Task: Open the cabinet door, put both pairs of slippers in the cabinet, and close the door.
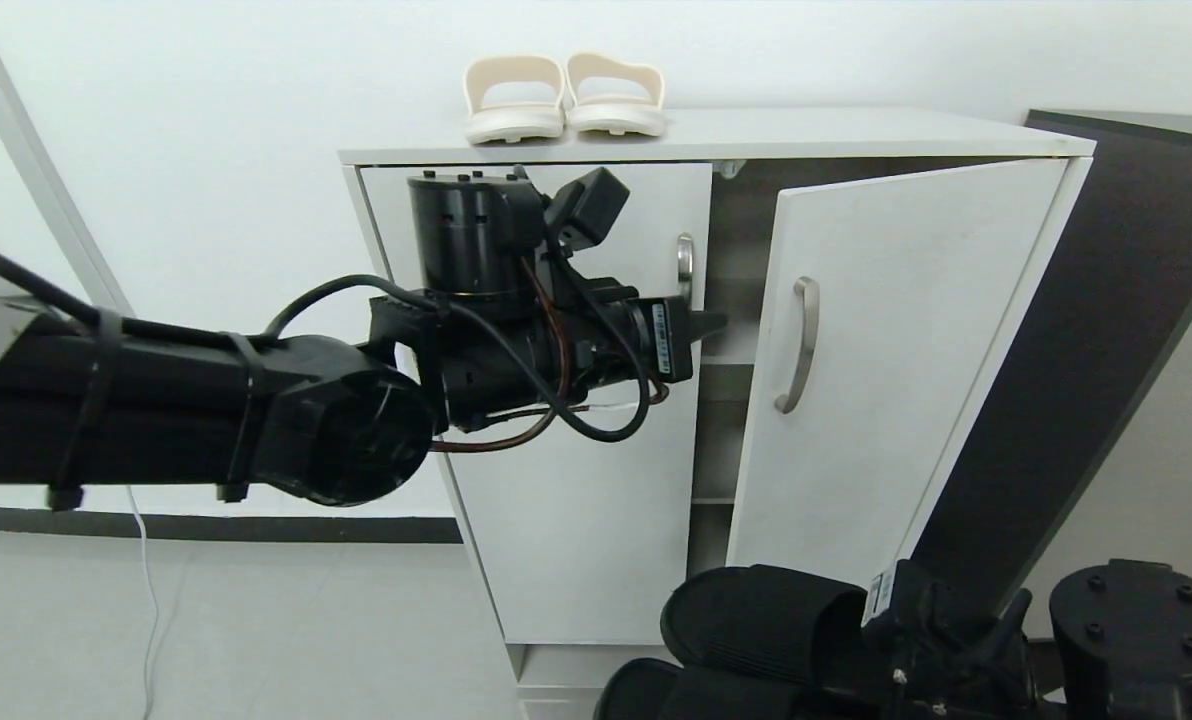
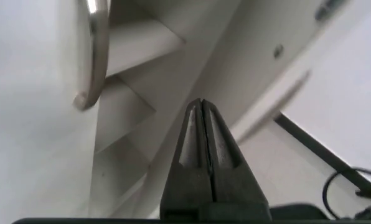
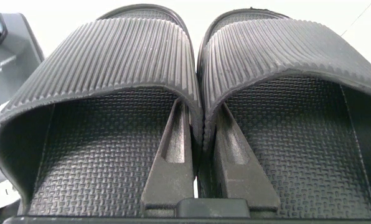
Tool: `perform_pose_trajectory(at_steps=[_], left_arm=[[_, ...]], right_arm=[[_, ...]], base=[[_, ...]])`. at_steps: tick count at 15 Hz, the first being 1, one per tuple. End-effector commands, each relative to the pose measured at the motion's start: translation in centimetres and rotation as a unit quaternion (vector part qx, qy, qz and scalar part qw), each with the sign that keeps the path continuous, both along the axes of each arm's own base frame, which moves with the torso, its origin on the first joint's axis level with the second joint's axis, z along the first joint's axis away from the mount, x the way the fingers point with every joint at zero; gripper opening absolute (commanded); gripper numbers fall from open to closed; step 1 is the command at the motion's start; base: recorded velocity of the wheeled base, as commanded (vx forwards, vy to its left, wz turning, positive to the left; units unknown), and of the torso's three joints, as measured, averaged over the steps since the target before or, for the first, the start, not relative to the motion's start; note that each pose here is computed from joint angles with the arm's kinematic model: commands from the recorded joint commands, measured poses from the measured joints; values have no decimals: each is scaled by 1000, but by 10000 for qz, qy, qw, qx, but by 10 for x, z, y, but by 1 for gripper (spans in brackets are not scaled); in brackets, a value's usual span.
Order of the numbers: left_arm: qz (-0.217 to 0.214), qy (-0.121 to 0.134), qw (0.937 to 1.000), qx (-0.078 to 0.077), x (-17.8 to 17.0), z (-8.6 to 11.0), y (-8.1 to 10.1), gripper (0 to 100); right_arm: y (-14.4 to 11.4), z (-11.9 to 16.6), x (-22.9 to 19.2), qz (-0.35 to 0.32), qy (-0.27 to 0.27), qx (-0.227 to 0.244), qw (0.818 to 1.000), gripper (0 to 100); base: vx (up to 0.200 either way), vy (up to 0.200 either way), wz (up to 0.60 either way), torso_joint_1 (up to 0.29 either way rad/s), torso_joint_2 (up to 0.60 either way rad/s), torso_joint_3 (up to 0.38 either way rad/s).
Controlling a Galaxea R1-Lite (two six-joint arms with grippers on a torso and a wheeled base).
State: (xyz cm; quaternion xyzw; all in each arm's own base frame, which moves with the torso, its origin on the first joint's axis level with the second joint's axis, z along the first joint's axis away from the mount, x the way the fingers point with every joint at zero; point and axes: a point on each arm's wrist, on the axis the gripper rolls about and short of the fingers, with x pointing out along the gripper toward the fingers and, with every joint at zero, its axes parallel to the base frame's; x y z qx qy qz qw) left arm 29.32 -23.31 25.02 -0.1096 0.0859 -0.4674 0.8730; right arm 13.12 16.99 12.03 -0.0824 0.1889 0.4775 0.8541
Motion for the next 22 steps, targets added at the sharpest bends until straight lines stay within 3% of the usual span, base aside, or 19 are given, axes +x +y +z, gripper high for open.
perform_pose_trajectory(at_steps=[1, 5, 7, 13, 16, 18, 20, 22], left_arm=[[9, 102, 9999, 38, 21, -14, -14, 0], [18, 217, 9997, -63, 36, -22, -28, 0], [33, 318, 9994, -155, 36, -23, -34, 0], [-448, 23, 9981, -420, -10, -21, -78, 0], [-441, 0, 9981, -424, -13, -22, -82, 0], [-233, 2, 9989, -404, -1, -24, -71, 0], [176, -118, 9985, -507, 12, -17, -55, 0], [1096, -267, 9916, -632, 18, 2, -14, 0]], right_arm=[[1, -3, -1, 46, 19, -67, 10000, 0], [2, -7, -3, 187, -53, -223, 9996, 0], [2, -10, -6, 234, -16, -271, 9994, 0], [3, -14, -11, 358, 32, -338, 9988, 0], [4, -14, -11, 358, 36, -344, 9988, 0], [4, -14, -10, 340, 31, -330, 9989, 0], [5, -13, -7, 259, 35, -294, 9992, 0], [4, -3, 15, -317, -138, -155, 9993, 0]], base=[[0, 0, 0, 0, 0, 0], [0, 0, 0, 0, 0, 0], [-200, 0, 0, 5, 5, 7], [-200, 0, 0, 5, 3, 2], [-67, 0, 0, 2, 1, 2], [0, 0, 0, 0, 0, 0], [0, 0, 0, 0, 0, 0], [0, 0, 0, 0, 0, 0]])
